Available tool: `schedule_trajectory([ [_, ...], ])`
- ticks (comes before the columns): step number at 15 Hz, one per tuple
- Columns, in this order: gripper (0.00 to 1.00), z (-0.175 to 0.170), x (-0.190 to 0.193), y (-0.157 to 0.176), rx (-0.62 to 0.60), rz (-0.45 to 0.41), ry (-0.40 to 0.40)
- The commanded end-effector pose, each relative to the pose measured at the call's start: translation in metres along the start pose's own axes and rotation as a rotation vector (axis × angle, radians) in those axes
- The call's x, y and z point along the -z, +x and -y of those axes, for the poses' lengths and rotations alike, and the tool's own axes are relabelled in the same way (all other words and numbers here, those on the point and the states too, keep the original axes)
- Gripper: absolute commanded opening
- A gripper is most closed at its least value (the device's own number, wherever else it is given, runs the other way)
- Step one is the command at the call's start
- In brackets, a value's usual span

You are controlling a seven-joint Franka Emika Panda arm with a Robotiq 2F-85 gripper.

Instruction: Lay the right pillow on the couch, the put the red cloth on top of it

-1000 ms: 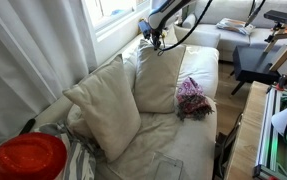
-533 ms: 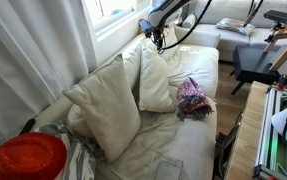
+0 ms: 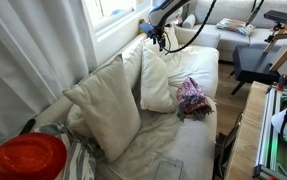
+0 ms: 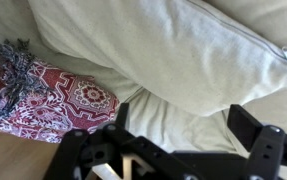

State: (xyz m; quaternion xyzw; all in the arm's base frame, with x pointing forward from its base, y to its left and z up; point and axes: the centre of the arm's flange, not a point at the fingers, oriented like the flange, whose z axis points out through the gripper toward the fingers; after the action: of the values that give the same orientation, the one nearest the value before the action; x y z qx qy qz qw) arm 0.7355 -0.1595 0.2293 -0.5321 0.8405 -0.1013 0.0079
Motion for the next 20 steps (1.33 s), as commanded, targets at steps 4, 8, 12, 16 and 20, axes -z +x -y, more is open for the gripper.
schedule_trajectory([
  [4,1.0,-0.03,-0.024,-0.055,0.349,0.074,-0.115],
  [8,1.0,-0.054,-0.052,-0.099,0.559,0.103,-0.199],
  [12,1.0,-0.073,-0.055,-0.109,0.594,0.106,-0.214],
  [16,1.0,-0.069,-0.051,-0.106,0.589,0.097,-0.205],
  [20,1.0,-0.095,-0.107,-0.131,0.752,0.172,-0.329],
])
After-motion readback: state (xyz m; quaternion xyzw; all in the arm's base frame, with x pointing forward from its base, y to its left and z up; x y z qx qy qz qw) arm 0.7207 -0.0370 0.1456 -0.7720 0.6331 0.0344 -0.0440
